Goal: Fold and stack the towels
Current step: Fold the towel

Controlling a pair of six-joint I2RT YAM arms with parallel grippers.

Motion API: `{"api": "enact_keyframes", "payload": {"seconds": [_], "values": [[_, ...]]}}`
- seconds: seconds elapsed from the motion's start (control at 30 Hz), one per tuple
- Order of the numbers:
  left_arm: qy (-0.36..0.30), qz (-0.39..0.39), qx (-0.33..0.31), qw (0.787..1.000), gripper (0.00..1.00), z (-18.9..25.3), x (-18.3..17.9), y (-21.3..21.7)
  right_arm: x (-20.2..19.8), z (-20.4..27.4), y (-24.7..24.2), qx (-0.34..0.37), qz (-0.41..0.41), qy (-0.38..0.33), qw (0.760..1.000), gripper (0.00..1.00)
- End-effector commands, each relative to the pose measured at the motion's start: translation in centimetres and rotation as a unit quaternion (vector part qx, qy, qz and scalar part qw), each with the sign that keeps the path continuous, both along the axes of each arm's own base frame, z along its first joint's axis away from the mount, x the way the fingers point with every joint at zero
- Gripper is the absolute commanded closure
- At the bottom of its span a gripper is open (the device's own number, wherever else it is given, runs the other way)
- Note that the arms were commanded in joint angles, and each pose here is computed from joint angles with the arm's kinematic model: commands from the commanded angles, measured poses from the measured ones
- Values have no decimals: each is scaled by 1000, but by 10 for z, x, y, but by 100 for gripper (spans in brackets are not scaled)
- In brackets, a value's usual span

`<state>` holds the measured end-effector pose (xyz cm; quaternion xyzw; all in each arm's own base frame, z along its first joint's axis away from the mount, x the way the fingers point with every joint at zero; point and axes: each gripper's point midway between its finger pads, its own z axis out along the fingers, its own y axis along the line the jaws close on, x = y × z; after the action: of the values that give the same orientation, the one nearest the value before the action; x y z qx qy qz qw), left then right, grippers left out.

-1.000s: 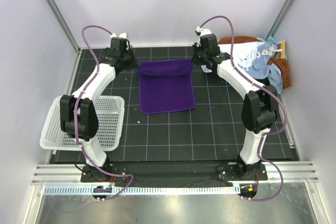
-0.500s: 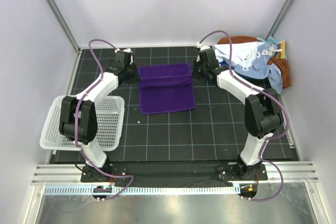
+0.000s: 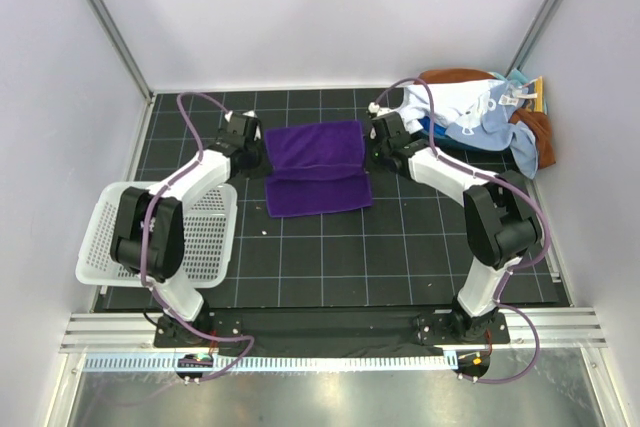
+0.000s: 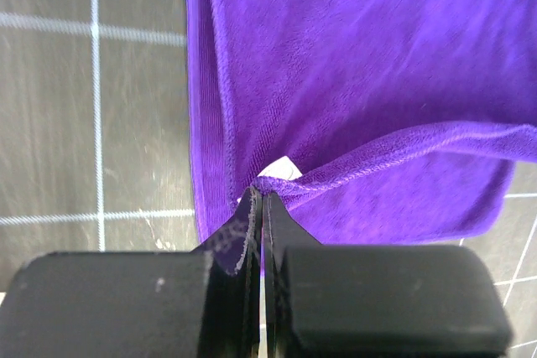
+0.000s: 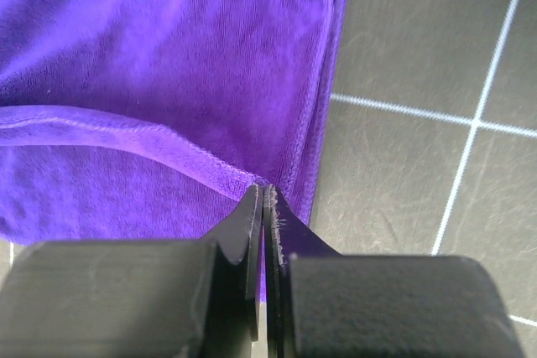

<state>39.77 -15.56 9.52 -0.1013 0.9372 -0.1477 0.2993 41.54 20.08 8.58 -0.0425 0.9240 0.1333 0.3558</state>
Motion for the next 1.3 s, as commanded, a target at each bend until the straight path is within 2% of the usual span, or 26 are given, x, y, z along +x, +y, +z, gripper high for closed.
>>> {"api": "enact_keyframes", "payload": {"seconds": [0.0,0.23,0.77,0.9,1.27], "values": [[-10,7,-7,1000,100,8,-8,-3,2,25,7,23,-3,-34,999,99],[2,16,9,1000,100,-3,-20,6,-13,15,-5,5,-13,-25,1000,99],[-11,15,22,1000,100,17,-23,12,-19,68,-16,10,-26,-71,997,99],[-8,10,19,1000,100,15,-26,11,-24,60,-16,13,-25,-63,998,99],[29,-3,27,999,100,-17,-46,4,-47,4,-16,24,-27,-10,999,99]]}}
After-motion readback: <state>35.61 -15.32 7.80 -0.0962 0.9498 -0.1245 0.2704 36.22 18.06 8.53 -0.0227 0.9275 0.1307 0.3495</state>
